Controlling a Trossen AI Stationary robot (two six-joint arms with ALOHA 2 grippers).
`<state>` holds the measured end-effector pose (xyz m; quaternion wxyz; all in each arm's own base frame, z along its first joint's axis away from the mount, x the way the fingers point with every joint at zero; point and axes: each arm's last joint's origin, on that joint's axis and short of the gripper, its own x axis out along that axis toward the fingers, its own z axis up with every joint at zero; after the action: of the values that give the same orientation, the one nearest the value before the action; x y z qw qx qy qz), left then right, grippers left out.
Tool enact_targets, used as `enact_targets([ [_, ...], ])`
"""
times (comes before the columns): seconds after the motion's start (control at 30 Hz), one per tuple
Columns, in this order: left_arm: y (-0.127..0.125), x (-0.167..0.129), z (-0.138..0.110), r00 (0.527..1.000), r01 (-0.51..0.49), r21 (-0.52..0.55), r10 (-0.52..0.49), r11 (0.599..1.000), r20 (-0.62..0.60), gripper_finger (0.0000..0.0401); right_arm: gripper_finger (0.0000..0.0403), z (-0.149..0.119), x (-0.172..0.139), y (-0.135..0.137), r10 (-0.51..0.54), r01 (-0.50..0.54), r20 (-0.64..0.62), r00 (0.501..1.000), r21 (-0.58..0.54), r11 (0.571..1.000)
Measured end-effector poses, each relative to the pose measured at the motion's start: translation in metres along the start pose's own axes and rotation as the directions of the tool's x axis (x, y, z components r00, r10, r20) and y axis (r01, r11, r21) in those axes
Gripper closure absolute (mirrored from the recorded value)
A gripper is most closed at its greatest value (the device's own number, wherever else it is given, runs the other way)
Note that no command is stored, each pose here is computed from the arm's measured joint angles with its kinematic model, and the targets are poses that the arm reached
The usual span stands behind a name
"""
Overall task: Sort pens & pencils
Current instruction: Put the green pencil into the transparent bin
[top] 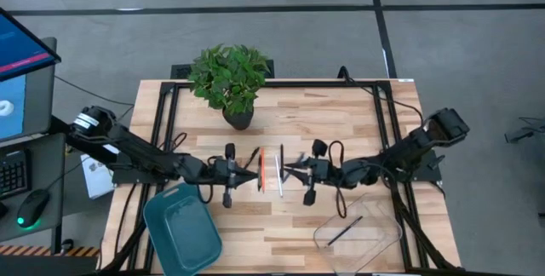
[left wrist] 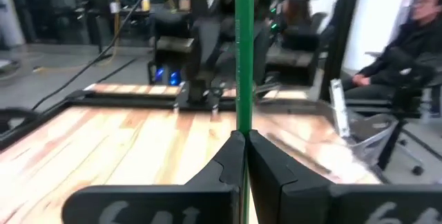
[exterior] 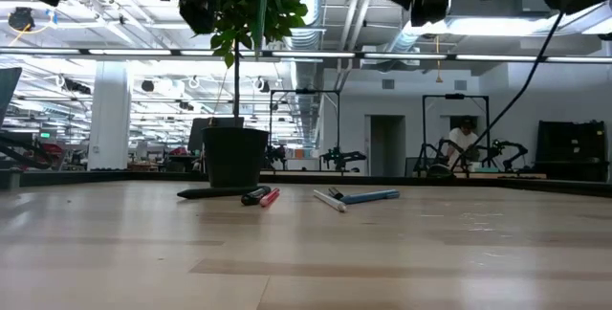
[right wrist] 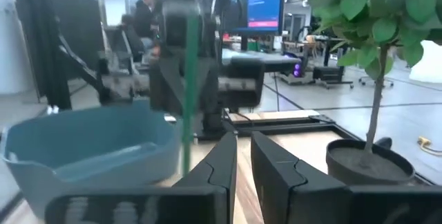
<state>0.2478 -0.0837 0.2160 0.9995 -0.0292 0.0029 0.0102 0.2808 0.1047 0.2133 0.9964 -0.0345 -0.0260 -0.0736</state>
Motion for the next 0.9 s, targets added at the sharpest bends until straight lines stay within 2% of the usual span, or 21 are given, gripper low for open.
enact_targets([
  [0.1, -0.001, 0.005, -0.010, 1.000, -0.020, 0.004, 0.020, 1.000, -0.017, 0.0401, 0.0335, 0.009, -0.005, 0.001, 0.011, -0.012, 0.027, 1.000, 0.019, 1.000],
  [0.23, 0.001, 0.015, -0.016, 0.999, -0.017, 0.007, 0.017, 1.000, 0.027, 0.0401, 0.0335, 0.013, -0.007, 0.000, 0.014, -0.014, 0.013, 1.000, 0.050, 0.999],
  [0.43, 0.003, 0.024, -0.011, 1.000, 0.023, 0.009, -0.023, 1.000, 0.017, 0.0401, 0.0335, 0.006, -0.004, -0.005, 0.008, -0.003, -0.052, 0.999, 0.090, 0.996],
  [0.73, 0.002, 0.026, -0.011, 1.000, 0.025, 0.017, -0.024, 1.000, -0.011, 0.0401, 0.0335, 0.005, -0.003, -0.006, 0.076, -0.071, -0.054, 0.996, 0.101, 0.992],
  [0.9, 0.002, 0.026, -0.011, 1.000, 0.024, 0.017, -0.024, 1.000, -0.013, 0.0401, 0.0335, 0.005, -0.003, -0.007, 0.068, -0.062, -0.055, 0.996, 0.104, 0.993],
])
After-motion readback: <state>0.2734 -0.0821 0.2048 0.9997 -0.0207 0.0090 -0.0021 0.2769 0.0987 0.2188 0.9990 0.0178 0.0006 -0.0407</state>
